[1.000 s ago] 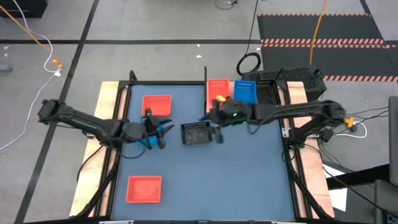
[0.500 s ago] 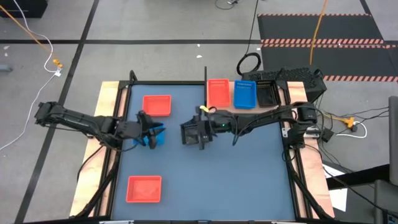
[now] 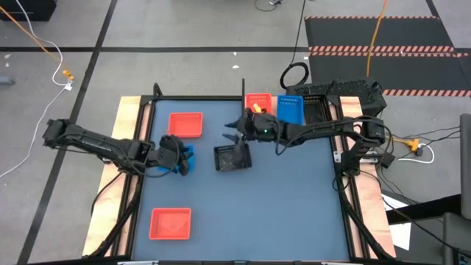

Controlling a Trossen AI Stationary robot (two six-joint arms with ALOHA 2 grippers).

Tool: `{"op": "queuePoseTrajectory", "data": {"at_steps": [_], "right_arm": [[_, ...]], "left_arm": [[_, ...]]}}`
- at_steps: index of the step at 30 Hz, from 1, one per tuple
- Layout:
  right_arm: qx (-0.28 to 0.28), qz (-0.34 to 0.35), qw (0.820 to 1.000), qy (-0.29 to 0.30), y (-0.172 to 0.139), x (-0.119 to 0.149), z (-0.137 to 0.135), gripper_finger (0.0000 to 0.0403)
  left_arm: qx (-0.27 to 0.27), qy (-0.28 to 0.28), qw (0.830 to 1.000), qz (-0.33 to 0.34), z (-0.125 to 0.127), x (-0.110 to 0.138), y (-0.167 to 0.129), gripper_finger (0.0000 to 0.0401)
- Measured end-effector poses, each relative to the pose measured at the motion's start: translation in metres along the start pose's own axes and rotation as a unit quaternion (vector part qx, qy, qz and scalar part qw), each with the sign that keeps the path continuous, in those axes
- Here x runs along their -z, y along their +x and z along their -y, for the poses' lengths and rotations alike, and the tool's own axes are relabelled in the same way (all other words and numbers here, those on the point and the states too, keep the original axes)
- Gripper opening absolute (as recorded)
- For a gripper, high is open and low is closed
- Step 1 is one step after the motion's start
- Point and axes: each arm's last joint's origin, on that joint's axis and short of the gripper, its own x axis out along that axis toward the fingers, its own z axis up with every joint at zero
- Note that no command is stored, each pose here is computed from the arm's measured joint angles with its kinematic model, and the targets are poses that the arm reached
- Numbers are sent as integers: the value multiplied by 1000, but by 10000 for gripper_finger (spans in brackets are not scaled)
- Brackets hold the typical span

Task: Stack baskets on shelf by color
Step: Put the bottom orange basket on the shelf

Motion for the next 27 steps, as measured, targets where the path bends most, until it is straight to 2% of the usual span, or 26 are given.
{"op": "queuePoseTrajectory", "data": {"at_steps": [3,5,8,12,14,18,22,27], "right_arm": [[-149,19,987,-60,-1,-1,-14,169],[-208,42,973,-93,-2,-4,-27,169],[-216,74,967,-111,-4,-10,-45,169],[-254,88,948,-171,9,-12,-83,169],[-276,83,938,-192,25,-14,-105,169],[-288,62,931,-215,59,-15,-141,169],[-307,42,917,-252,86,-2,-171,169],[-331,42,904,-268,115,4,-208,169]], "left_arm": [[31,8,999,-31,4,4,0,127],[36,18,999,-32,6,5,0,127],[40,23,998,-32,7,5,-1,127],[34,44,998,-15,7,3,0,127],[17,61,998,12,6,-1,1,127],[-6,77,996,42,1,-10,4,127],[-28,74,996,41,-6,-14,8,127],[-57,63,996,28,-14,-14,10,127]]}}
